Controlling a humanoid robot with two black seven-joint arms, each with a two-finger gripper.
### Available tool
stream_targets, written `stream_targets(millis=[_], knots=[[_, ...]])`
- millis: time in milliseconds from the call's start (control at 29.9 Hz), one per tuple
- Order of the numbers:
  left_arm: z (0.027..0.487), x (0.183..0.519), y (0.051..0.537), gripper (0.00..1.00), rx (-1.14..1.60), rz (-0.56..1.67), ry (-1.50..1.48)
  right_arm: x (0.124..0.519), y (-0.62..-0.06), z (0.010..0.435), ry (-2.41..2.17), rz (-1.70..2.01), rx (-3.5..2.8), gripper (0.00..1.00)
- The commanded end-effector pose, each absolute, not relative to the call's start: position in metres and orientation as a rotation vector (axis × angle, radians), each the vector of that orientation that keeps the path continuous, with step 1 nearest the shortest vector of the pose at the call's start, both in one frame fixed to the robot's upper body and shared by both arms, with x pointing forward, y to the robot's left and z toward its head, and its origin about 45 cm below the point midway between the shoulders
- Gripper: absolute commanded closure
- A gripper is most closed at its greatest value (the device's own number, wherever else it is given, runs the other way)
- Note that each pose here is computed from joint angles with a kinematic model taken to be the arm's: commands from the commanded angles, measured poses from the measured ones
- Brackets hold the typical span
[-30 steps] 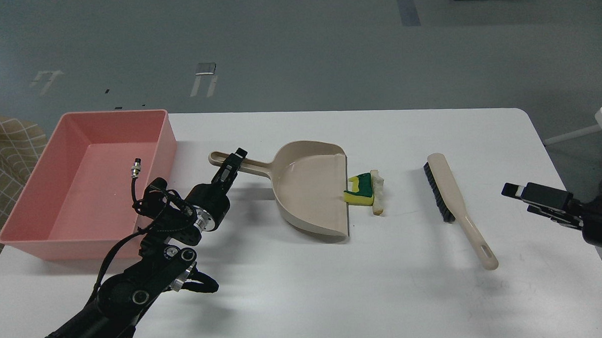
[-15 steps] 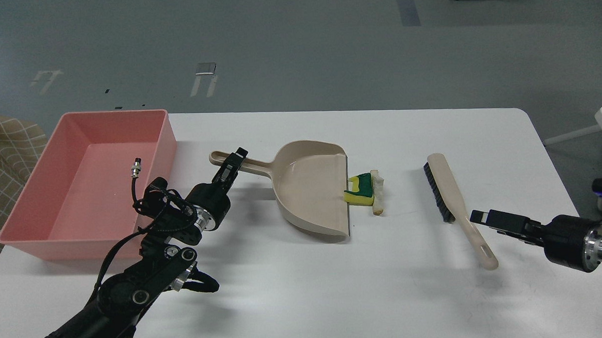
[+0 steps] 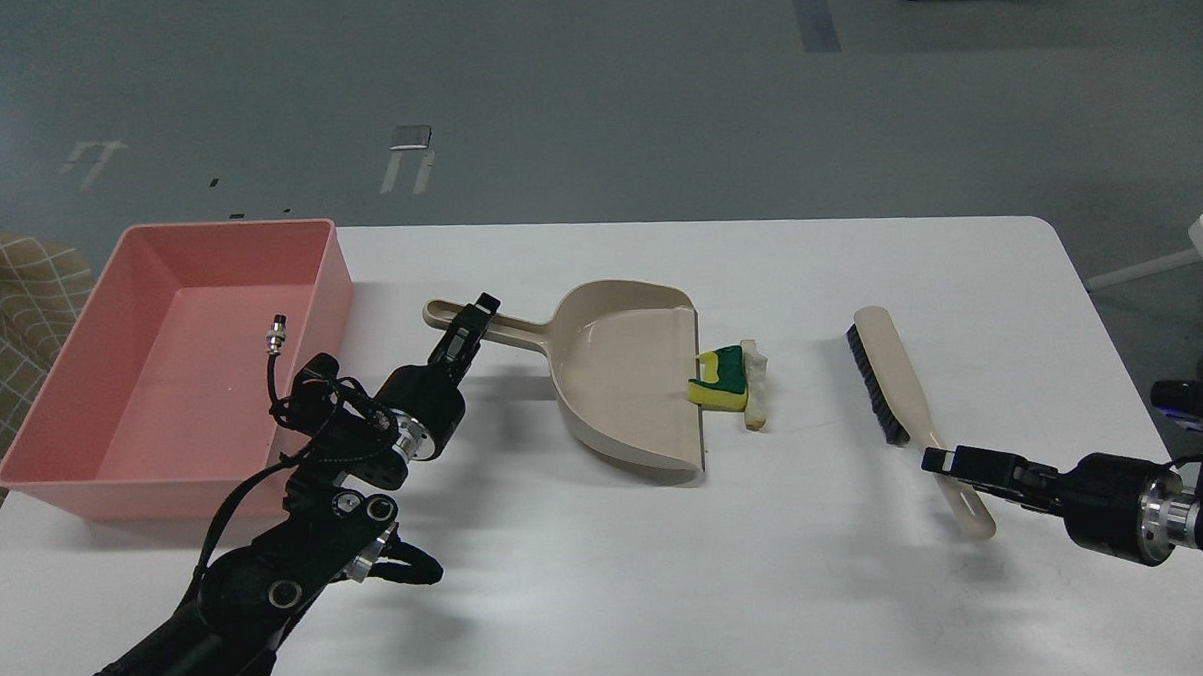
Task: Sweep and dump garbage into bin
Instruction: 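Reach the right gripper down to the wooden brush handle, then grasp the brush handle with the right gripper and lift it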
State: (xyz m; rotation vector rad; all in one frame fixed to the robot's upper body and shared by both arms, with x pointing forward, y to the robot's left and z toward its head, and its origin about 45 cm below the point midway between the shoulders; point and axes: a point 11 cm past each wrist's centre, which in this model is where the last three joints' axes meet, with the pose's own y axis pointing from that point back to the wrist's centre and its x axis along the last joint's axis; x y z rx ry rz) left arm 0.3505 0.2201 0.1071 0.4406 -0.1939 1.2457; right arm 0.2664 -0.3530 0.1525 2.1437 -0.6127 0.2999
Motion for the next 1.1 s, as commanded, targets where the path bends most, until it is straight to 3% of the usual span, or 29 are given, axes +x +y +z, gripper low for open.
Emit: stream_targets(millis=[0,434,768,835,902,968,1002,1069], knots=[[0.108,0.351,0.220,1.00,0.439,1.245,-0.195,0.267,-0.349,0.153,-0.605,0.300,2.152,0.31],[0.108,0.351,0.220,1.00,0.439,1.245,-0.195,0.263,-0.335,0.143,-0.541,0.309,2.163,0.32],[0.108,0.351,0.219,1.00,0.438,1.245,-0.195,0.263,-0.336,0.143,-0.539,0.311,2.160,0.55],[0.108,0.351,0.219,1.00,0.438,1.245,-0.195,0.263,-0.335,0.143,-0.535,0.313,2.161,0.56],[0.108,0.351,0.219,1.00,0.438,1.245,-0.195,0.263,-0.335,0.143,-0.535,0.312,2.155,0.60],[0.109,0.351,0.219,1.00,0.437,1.245,-0.197,0.263,-0.336,0.142,-0.535,0.308,2.144,0.72],[0.108,0.351,0.220,1.00,0.437,1.246,-0.195,0.261,-0.334,0.143,-0.530,0.307,2.148,0.87],[0.108,0.351,0.219,1.00,0.438,1.245,-0.195,0.260,-0.334,0.143,-0.523,0.303,2.145,1.00]])
